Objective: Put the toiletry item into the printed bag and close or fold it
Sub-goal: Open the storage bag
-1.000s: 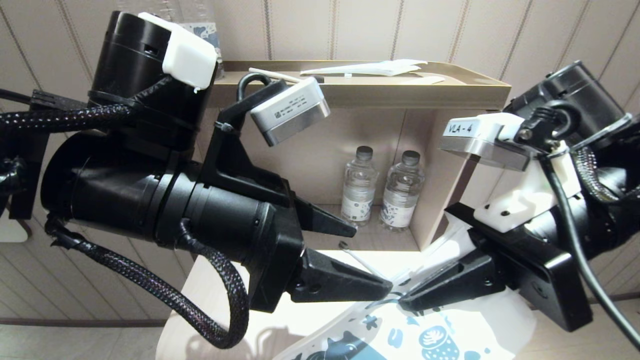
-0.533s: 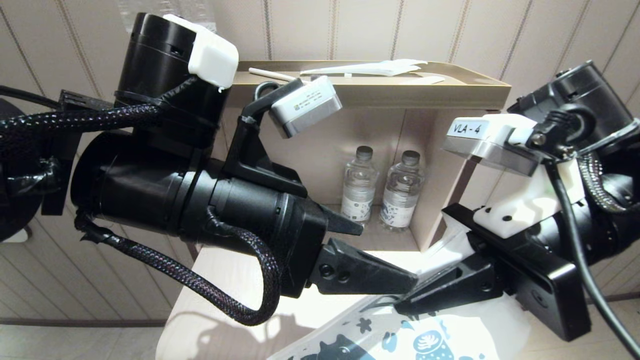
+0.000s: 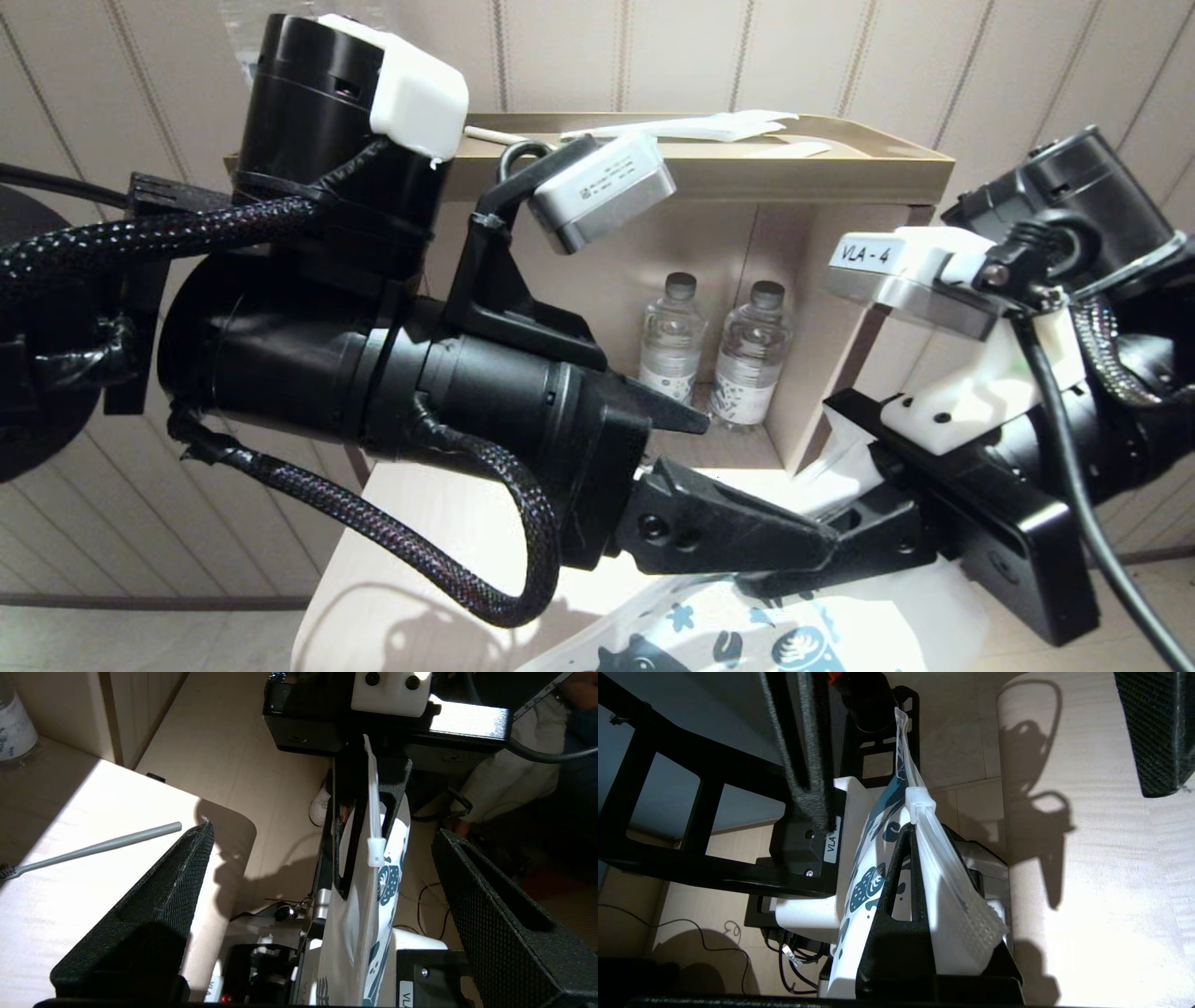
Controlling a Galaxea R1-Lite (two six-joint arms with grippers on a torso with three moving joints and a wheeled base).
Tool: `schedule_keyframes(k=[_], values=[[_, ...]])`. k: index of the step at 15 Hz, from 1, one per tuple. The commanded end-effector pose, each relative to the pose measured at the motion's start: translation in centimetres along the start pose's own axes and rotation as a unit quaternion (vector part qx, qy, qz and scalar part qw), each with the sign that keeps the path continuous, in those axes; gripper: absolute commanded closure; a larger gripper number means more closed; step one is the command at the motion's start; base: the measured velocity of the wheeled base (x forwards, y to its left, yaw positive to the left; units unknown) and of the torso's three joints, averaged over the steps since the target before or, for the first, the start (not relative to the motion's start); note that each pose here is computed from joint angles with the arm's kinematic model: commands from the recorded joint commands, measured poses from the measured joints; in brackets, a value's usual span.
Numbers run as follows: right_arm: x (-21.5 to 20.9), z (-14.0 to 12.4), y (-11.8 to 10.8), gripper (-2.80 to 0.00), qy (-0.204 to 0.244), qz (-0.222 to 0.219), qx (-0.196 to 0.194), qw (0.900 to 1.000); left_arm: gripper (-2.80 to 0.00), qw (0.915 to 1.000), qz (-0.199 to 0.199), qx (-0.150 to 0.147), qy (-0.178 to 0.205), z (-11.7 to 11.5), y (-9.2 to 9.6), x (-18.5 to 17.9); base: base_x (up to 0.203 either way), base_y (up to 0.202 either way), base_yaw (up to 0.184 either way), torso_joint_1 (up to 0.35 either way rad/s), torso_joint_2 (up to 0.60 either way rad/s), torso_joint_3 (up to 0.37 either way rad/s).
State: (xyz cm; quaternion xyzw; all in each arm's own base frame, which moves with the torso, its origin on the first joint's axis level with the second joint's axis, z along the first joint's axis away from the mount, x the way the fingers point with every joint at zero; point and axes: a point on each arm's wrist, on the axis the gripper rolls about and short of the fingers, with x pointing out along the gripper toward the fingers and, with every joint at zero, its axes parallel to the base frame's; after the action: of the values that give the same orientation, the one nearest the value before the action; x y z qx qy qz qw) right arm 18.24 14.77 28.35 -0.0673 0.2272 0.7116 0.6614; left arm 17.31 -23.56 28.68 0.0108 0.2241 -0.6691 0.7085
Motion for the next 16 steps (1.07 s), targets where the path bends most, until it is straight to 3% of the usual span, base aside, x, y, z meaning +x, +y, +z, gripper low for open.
schedule_keyframes(k=[1,10,11,12,16], values=[[0.0,-0.1,0.0,0.0,0.0,0.003,0.001,1.0,-2.8,1.0,-0.003,-0.001,0.004,-0.2,-0.1,0.1,0.0,0.0,0.0,0.0,0.0,0.0],[0.0,-0.1,0.0,0.0,0.0,0.003,0.002,1.0,-2.8,0.9999,-0.011,0.006,0.003,-0.4,-0.2,0.8,0.0,0.0,0.0,0.0,0.0,0.0],[0.0,0.0,-0.1,0.0,0.0,0.003,0.002,1.0,-0.36,0.9999,-0.012,0.007,0.004,-0.5,-0.3,0.9,0.0,0.0,0.0,0.0,0.0,0.0],[0.0,-0.1,0.0,0.0,0.0,0.003,0.002,1.0,0.0,0.9999,-0.012,0.007,0.005,-0.5,-0.3,1.0,0.0,0.0,0.0,0.0,0.0,0.0],[0.0,-0.1,0.0,0.0,0.0,0.003,0.002,1.0,0.0,0.9997,-0.021,0.011,0.009,-0.7,-0.8,1.2,0.0,0.0,0.0,0.0,0.0,0.0]])
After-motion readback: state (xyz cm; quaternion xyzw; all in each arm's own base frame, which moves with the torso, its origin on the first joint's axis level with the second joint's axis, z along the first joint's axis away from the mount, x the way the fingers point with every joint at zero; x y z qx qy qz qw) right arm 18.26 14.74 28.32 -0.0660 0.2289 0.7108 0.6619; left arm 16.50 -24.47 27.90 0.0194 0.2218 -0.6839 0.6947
